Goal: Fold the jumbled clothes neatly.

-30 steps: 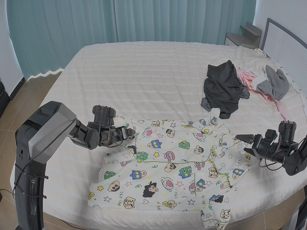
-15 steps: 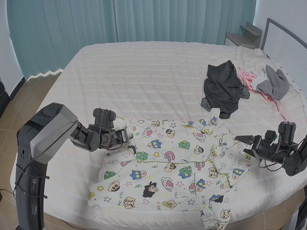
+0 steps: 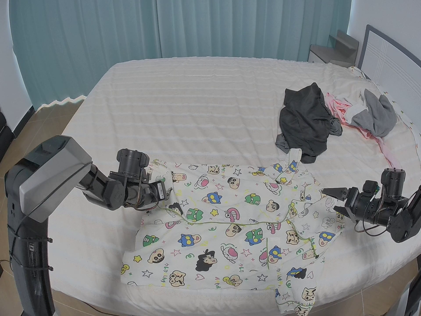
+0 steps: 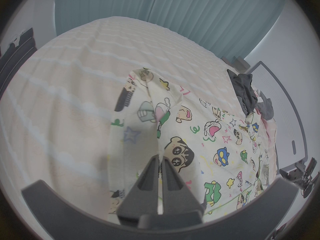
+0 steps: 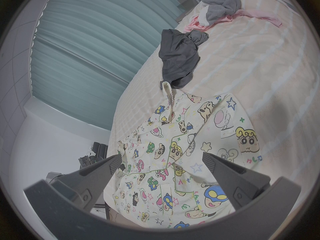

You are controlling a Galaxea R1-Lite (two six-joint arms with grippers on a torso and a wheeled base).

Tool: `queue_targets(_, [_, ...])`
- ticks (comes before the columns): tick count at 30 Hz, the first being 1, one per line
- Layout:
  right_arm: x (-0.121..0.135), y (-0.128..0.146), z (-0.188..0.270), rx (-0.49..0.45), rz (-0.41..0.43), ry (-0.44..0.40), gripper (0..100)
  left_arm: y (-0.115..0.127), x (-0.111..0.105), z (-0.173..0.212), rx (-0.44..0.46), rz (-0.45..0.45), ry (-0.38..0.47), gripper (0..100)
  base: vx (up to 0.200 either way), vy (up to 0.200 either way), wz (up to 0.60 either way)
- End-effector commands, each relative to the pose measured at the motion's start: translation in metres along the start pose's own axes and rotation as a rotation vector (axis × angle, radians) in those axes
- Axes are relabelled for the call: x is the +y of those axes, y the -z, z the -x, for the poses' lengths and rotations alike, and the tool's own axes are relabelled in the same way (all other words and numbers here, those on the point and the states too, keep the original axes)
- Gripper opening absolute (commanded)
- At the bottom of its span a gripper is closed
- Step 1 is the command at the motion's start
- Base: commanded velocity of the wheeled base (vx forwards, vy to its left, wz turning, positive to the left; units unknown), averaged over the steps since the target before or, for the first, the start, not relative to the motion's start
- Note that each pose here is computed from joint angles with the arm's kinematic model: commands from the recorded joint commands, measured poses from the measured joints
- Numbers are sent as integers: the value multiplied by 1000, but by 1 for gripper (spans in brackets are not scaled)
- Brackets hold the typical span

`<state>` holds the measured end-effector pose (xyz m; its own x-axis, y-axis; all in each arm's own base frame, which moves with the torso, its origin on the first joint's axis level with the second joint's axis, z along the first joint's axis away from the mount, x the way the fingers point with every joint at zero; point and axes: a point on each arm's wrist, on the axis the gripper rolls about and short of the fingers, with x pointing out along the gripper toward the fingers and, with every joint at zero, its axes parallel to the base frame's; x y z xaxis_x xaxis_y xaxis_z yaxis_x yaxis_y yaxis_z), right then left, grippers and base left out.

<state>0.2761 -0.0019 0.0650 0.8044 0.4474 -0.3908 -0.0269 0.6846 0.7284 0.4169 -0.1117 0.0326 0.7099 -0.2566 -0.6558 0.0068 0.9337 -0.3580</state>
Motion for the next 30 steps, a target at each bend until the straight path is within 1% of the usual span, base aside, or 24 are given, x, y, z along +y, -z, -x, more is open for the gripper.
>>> queue_targets(1, [-2,1,-1,7,-4,4,100,-8,5,23,-23,13,-12,0,0,0,0])
queue_targets(10, [-2,2,-1,8,-4,5,100,6,20,34,22,33,-51,0,0,0,0])
queue_targets(15, [-2,2,-1,9,-5,6,100,6,26,37,25,44,-65,0,0,0,0])
queue_targets(22, [-3,2,-1,8,-6,7,100,14,30,39,50,49,-76,0,0,0,0])
queue_targets(28, [-3,2,-1,8,-6,7,100,17,31,45,58,82,-78,0,0,0,0])
queue_targets(29, [-2,2,-1,8,-4,5,100,17,32,45,59,83,-79,100,0,0,0])
queue_targets(30, [-2,1,-1,6,-4,5,100,18,32,46,61,91,-79,100,0,0,0])
